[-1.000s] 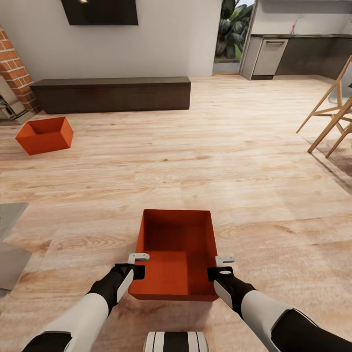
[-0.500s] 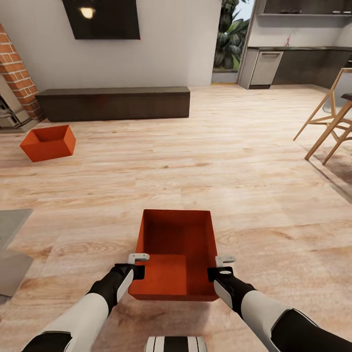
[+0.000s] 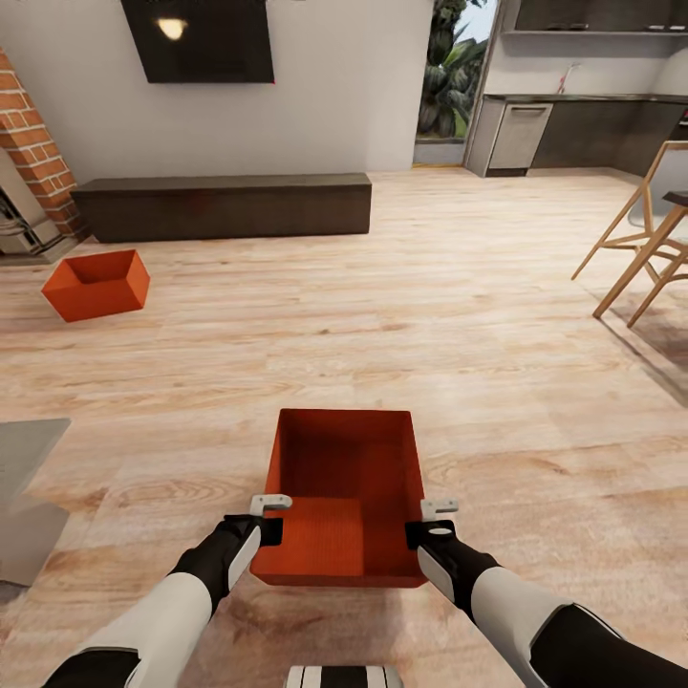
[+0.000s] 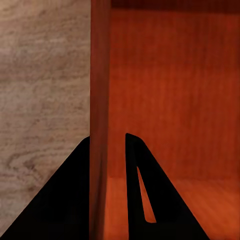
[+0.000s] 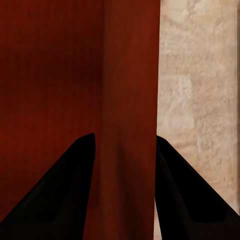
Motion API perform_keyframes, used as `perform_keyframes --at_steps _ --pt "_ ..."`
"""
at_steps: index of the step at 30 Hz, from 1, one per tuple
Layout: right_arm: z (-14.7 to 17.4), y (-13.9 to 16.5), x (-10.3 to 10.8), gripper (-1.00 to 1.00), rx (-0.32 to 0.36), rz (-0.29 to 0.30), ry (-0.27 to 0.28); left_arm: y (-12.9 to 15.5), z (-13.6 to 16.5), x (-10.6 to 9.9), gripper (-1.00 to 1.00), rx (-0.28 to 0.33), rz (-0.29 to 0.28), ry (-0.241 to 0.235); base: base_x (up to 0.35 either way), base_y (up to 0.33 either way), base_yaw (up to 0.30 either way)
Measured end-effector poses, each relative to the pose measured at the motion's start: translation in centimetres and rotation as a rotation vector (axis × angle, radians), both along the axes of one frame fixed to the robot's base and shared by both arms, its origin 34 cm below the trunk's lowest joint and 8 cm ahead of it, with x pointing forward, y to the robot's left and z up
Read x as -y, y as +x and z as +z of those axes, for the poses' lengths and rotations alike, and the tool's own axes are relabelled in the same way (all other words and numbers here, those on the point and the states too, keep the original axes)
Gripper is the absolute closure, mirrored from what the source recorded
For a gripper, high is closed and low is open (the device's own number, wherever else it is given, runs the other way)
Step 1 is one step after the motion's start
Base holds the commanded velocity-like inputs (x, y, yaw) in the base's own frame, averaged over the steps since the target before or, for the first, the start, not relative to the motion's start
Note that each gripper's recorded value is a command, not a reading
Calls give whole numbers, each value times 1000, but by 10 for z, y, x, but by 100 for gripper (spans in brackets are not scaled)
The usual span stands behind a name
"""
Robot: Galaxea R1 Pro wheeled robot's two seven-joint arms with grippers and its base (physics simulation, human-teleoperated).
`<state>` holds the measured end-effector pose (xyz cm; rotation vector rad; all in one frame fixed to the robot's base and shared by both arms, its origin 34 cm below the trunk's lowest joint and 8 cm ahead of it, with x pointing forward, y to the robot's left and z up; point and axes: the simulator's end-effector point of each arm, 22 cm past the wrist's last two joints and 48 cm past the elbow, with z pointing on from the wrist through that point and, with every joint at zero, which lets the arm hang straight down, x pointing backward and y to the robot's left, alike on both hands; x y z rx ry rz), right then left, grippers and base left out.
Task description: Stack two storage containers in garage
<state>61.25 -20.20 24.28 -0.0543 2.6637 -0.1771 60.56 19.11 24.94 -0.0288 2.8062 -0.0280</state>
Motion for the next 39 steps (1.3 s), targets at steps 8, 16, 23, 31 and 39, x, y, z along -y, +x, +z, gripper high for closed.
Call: perform_keyframes --at_steps 8,16,23,31,39 --pt "18 5 0 100 -1 1 0 4 18 0 100 -1 2 -1 0 0 0" --pt "36 9 0 100 -1 2 -1 8 35 0 100 -1 2 -2 0 0 0" --pt "51 12 0 100 -1 1 -2 12 50 0 100 -1 2 -2 0 0 0" --pt "68 16 0 100 -1 2 0 15 67 0 100 -1 2 -2 0 0 0" --pt "85 19 0 100 -2 1 0 19 84 0 100 -2 3 -2 0 0 0"
